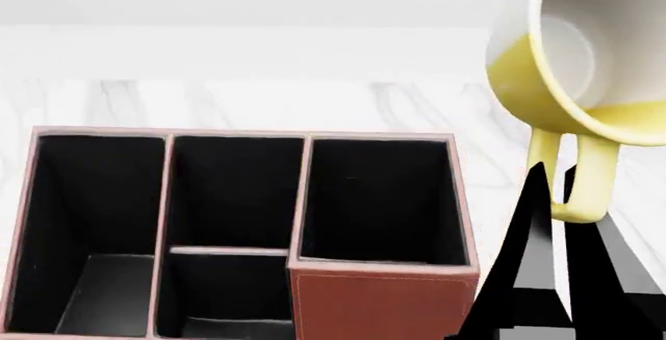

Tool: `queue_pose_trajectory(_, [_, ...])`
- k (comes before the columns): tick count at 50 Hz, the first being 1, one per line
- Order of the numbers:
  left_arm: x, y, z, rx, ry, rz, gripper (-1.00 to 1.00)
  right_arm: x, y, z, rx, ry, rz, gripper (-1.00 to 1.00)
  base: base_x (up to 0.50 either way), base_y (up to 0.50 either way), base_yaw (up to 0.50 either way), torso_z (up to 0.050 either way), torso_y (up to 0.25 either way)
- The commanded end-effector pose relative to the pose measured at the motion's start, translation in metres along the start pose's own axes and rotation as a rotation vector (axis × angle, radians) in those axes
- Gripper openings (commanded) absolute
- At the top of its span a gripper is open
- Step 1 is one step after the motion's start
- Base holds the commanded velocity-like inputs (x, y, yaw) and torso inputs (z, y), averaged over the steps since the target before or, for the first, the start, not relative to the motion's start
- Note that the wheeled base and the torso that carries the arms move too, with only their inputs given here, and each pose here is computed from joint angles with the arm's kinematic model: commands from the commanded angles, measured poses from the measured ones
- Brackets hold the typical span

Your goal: Pick up the yellow and white mug and place it to the right of the caddy.

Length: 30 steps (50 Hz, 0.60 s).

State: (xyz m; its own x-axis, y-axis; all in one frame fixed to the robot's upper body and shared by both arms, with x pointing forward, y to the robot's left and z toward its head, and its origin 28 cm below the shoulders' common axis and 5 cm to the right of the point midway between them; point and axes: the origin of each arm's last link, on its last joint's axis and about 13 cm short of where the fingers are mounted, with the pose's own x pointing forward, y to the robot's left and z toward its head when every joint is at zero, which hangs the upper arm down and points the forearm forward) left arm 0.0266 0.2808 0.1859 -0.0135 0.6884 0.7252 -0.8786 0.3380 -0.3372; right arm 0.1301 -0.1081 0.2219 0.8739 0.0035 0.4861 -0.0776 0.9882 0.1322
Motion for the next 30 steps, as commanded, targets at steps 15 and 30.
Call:
queue_pose_trajectory(15, [0.0, 0.001, 0.0, 0.004, 0.014, -0.036, 1.0, 0.015, -0.04, -0.034, -0.131, 0.027, -0.112, -1.0, 0.0, 0.0, 0.0, 0.0, 0.0])
queue_pose_trajectory(30, [0.0, 0.001, 0.0, 0.004, 0.013, -0.037, 1.0, 0.006, -0.051, -0.044, -0.188, 0.092, -0.134, -1.0, 0.0, 0.0, 0.0, 0.0, 0.001])
